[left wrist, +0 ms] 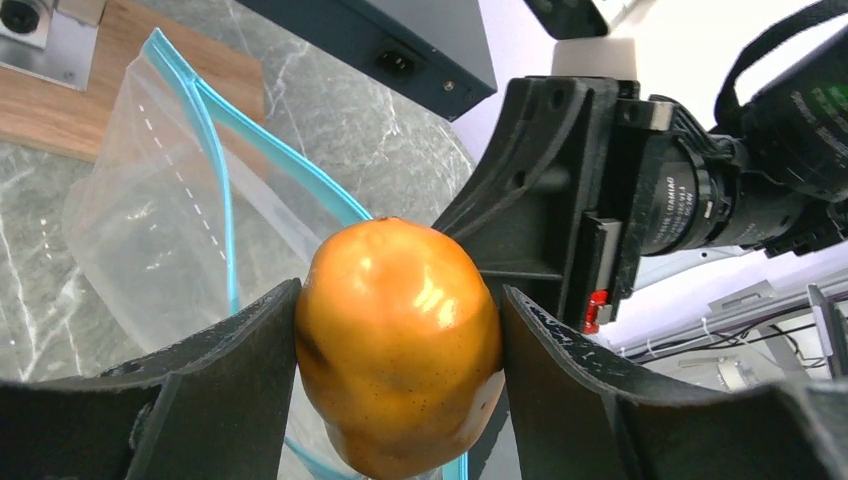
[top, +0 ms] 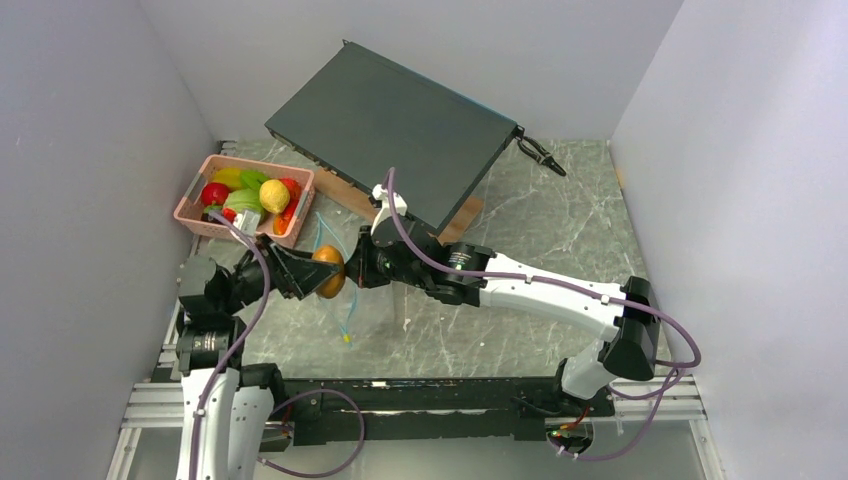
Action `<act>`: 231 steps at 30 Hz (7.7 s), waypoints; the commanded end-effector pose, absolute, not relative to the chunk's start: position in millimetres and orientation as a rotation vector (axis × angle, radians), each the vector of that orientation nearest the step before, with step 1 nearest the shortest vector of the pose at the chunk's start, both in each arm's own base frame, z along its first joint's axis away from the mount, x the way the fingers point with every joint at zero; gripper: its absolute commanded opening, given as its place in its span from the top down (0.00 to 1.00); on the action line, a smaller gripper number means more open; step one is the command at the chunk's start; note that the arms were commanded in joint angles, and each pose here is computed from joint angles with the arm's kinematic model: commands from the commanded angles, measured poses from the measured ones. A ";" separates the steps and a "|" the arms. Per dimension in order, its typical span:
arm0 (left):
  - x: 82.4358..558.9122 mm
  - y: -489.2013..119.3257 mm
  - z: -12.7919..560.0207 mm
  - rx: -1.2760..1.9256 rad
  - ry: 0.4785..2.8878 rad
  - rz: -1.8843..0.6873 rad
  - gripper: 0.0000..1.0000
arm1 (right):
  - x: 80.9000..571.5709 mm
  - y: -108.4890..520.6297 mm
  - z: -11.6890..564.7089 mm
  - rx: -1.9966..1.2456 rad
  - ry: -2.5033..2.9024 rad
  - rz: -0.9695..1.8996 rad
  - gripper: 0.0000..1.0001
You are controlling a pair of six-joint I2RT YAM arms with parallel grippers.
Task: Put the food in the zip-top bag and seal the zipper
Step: Place the fake vegetable in the zipper food storage bag, then pick up the fake fruit from the bin, then place the fake fruit in the zipper food storage bag.
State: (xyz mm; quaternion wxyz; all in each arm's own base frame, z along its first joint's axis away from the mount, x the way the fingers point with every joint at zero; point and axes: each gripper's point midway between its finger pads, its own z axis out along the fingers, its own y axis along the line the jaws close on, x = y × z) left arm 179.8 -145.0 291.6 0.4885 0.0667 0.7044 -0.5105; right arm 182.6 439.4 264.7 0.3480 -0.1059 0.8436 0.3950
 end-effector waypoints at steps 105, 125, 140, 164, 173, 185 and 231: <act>497.9 56.9 116.0 -0.363 2.139 -0.451 0.20 | 177.9 423.3 289.1 -0.252 2.123 1.103 1.00; 491.8 45.4 127.1 -0.362 2.180 -0.446 0.46 | 179.9 424.0 282.8 -0.246 2.133 1.085 1.00; 406.5 48.0 212.2 -0.442 2.005 -0.262 0.60 | 182.3 423.4 278.2 -0.256 2.125 1.077 1.00; 208.9 -89.8 339.6 -0.182 1.727 -0.788 0.88 | 203.5 416.3 265.2 -0.158 2.157 1.005 1.00; 157.0 -138.4 385.0 0.051 1.599 -1.137 0.92 | 208.3 422.7 274.9 -0.142 2.138 1.091 1.00; 169.4 -143.3 382.3 -0.006 1.468 -1.243 0.98 | 201.1 433.1 289.0 -0.137 2.118 1.204 1.00; 188.2 -104.6 328.0 -0.045 1.714 -0.766 0.00 | 191.7 424.9 300.7 -0.109 2.080 1.274 1.00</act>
